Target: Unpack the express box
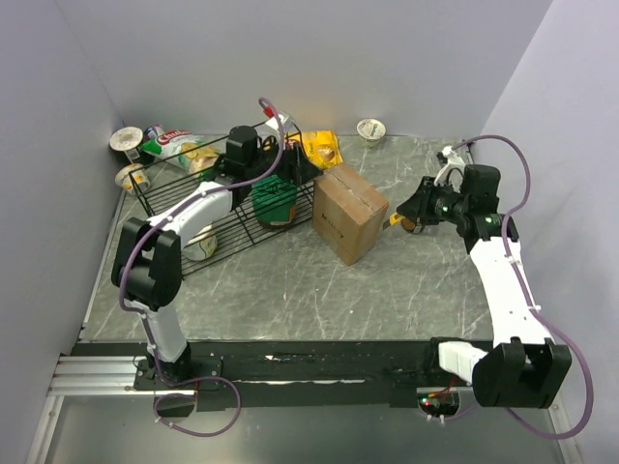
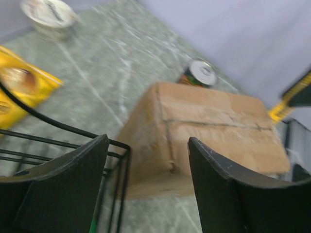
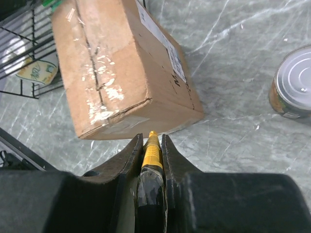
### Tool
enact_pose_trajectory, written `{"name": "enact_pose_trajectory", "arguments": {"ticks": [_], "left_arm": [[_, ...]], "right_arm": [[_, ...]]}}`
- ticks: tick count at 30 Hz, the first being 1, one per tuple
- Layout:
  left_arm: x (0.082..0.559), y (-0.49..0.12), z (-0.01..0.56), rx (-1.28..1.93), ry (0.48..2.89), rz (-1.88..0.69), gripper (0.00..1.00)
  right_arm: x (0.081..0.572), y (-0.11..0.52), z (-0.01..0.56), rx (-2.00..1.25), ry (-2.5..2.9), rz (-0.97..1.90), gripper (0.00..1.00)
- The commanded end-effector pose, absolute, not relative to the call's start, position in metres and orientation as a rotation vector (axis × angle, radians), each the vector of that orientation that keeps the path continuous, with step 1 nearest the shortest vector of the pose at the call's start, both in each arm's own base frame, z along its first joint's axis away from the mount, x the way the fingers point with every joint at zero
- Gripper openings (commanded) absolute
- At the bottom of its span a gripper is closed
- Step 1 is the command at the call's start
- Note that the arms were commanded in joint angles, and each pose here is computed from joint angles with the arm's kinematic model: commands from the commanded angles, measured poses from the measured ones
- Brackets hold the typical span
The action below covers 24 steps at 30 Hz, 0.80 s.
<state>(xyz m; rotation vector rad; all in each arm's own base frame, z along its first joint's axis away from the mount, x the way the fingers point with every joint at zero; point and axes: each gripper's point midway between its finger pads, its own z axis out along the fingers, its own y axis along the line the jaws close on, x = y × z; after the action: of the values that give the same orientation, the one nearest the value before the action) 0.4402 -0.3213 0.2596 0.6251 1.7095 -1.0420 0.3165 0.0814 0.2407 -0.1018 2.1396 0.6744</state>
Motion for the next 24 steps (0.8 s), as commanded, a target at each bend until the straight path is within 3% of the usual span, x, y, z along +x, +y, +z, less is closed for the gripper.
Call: {"name": "enact_pose_trajectory", "arguments": {"ticks": [1,12,17,24], "left_arm": [[0.41,-0.343,0.268,0.702,1.653,-1.252,0.73],[0.341,-0.356,0.23,0.914,1.687,-1.339,0.72],[0.289,-0.363,0.219,1.084,1.664,-1.394,0.66],[0.268,-0.342,0.198,1.218,1.707,-1.277,0.63]], "right_arm": [[0.335,0.08,0.257,-0.115,2.078,0.627,0.0],[0.388,0.089,0.274,-0.18,2.025,0.609,0.0],[0.421,0.091,0.267,-0.18,2.044,0.62,0.0],[0.439,0.121,0.248,-0.254,2.103,0.701,0.0]]}}
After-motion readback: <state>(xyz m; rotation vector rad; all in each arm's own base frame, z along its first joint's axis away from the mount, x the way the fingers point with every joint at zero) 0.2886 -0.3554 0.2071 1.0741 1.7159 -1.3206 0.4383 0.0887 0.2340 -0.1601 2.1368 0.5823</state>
